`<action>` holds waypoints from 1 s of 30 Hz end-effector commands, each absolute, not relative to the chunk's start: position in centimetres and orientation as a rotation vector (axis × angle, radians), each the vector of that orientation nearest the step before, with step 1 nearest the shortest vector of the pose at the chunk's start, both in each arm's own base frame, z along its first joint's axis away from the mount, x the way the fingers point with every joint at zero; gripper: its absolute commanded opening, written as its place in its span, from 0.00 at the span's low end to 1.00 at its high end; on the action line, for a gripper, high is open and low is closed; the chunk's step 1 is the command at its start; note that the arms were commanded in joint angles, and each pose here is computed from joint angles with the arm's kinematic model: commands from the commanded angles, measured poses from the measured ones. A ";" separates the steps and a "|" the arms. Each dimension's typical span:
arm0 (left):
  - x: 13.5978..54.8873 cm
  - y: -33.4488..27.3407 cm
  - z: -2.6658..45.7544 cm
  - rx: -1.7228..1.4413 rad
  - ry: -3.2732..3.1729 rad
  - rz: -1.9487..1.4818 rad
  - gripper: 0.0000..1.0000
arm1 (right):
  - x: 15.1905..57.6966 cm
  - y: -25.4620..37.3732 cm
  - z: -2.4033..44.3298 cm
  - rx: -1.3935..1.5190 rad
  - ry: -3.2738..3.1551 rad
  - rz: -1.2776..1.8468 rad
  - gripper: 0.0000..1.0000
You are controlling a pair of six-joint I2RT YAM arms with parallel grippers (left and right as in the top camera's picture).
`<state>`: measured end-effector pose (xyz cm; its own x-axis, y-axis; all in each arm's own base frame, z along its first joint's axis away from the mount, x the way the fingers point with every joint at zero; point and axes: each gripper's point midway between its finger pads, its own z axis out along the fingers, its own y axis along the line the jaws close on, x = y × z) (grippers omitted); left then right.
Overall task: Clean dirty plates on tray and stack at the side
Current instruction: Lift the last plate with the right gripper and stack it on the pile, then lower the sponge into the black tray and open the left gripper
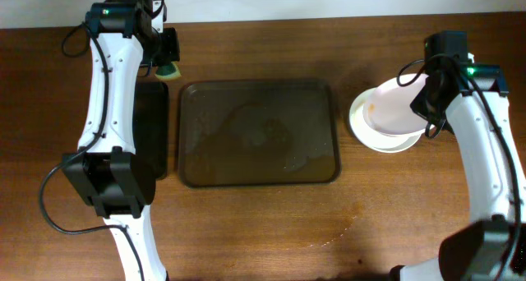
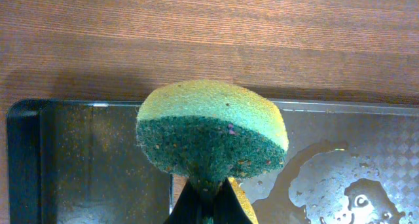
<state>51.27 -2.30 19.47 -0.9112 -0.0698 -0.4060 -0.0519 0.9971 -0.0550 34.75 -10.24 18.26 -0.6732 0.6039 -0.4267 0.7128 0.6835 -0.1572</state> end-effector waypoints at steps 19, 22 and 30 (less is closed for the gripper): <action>46.1 4.1 21.7 -0.277 2.814 0.059 0.00 | 38.7 0.5 18.2 0.451 2.762 0.186 0.84; 43.4 7.9 19.5 -0.368 2.924 0.240 0.01 | 38.8 4.3 18.3 0.312 2.774 0.211 0.84; 44.7 8.7 10.4 -0.409 2.944 0.181 0.99 | 38.6 6.3 18.3 0.209 2.784 0.202 0.84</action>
<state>44.35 9.01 9.88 -0.9547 -0.2550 -0.1533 -0.2754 0.9524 0.1307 38.38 6.09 17.66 -0.9339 0.1843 -0.3064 0.1383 0.9764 0.1658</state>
